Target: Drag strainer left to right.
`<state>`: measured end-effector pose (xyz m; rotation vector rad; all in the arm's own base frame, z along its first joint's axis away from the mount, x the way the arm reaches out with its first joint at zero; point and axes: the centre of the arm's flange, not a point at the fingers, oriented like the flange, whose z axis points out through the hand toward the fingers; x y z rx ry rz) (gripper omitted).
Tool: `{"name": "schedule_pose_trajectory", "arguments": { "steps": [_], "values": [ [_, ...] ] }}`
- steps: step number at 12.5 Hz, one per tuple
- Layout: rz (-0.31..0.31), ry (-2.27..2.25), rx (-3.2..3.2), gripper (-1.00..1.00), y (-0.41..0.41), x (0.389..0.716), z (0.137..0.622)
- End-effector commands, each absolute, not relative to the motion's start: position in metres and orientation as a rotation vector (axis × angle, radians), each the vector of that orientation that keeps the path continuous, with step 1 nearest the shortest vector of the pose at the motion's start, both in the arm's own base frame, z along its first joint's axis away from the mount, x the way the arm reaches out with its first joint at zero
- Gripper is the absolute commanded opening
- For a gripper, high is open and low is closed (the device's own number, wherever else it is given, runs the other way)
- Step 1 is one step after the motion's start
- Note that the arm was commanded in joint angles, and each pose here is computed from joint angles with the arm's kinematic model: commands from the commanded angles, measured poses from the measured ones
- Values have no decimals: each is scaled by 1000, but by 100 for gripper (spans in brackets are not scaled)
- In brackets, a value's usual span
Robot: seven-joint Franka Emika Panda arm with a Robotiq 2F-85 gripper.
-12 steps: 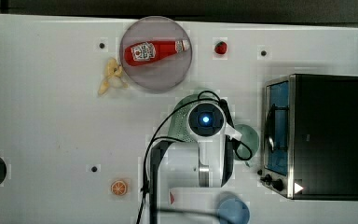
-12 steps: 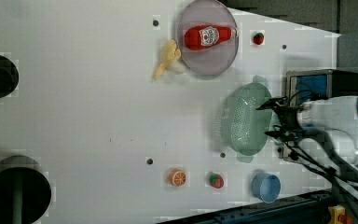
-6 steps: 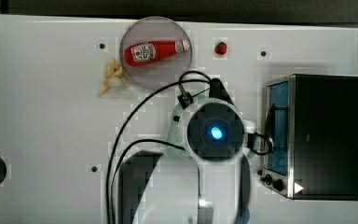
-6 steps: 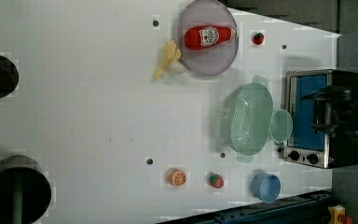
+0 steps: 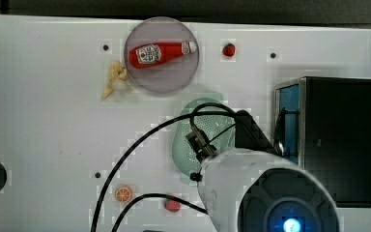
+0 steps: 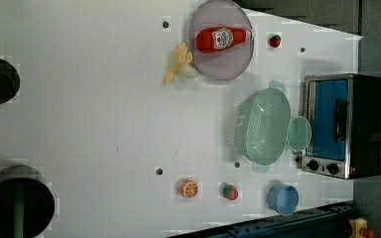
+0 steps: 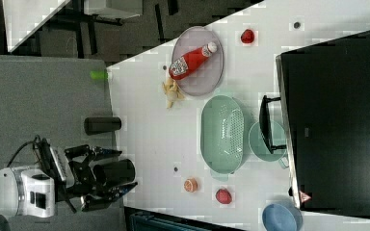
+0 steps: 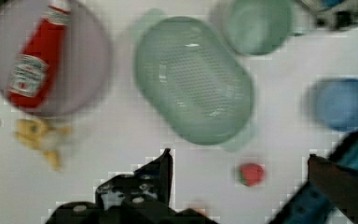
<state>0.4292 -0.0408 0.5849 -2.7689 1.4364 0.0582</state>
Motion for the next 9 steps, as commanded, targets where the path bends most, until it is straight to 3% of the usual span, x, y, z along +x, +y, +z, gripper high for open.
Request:
{"name": "schedule_pose_trajectory", "arguments": {
  "steps": [1, 9],
  "values": [
    [221, 1348, -2877, 100, -29, 436, 565],
    [260, 1350, -2892, 100, -27, 443, 553]
  ]
}}
